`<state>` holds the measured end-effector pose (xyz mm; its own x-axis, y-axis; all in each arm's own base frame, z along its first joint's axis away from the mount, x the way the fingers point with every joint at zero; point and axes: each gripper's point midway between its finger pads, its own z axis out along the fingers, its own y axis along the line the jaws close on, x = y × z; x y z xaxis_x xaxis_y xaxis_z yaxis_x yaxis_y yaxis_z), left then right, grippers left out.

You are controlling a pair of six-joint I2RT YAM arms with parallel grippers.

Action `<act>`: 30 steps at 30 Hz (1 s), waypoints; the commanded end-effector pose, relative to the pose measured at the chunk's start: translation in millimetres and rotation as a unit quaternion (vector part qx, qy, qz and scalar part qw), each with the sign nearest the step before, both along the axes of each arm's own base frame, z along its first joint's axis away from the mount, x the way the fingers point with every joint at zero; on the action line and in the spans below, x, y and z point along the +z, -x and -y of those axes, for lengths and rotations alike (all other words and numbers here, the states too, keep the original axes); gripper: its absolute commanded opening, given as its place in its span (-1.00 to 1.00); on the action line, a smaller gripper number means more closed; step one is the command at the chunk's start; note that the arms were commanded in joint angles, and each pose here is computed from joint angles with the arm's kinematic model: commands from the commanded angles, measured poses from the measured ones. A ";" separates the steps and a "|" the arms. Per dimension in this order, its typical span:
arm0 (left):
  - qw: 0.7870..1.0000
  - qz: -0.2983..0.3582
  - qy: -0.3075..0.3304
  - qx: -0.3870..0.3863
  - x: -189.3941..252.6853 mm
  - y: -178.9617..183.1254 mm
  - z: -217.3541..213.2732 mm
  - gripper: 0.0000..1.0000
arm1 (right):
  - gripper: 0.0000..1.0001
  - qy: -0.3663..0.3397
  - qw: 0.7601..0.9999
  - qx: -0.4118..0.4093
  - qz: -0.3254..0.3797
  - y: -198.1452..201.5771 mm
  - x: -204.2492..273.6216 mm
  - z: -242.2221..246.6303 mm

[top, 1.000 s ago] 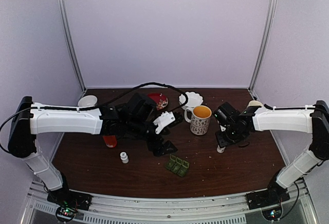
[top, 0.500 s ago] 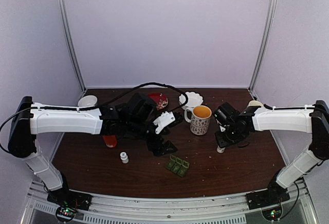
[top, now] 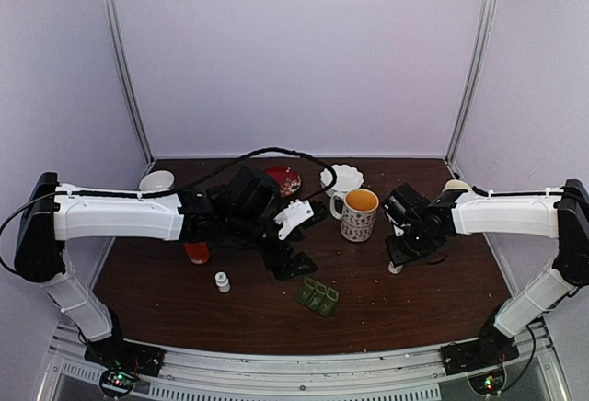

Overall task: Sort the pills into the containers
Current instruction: Pick up the pill bottle from the center of the board, then unscrew the lid of the pill bottle.

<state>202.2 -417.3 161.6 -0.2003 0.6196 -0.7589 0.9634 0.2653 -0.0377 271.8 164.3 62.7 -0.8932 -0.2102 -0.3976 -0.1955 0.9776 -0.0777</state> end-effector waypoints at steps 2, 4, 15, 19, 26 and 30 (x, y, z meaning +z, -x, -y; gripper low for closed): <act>1.000 0.007 0.013 0.007 11.7 -4.4 2.0 0.76 | -0.34 0.009 1.000 0.000 0.000 -1.9 2.1 2.8; 1.000 -0.004 0.014 0.017 10.8 -4.8 1.9 0.76 | -0.36 0.010 1.000 0.000 0.000 -2.3 2.6 3.0; 0.997 0.025 0.062 0.041 37.4 -10.8 -0.9 0.74 | -0.54 -0.137 0.987 0.057 0.066 -1.6 84.4 -45.0; 0.985 0.067 0.145 0.061 76.5 -14.4 -5.8 0.74 | -0.56 -0.278 0.949 0.103 0.109 7.9 147.1 -80.9; 0.948 0.203 0.244 0.035 129.6 -2.7 -17.3 0.81 | -0.59 -0.506 0.821 0.196 0.179 38.7 264.2 -134.4; 0.917 0.289 0.276 -0.011 151.7 17.3 -18.6 0.78 | -0.60 -0.555 0.774 0.246 0.180 58.0 296.7 -152.0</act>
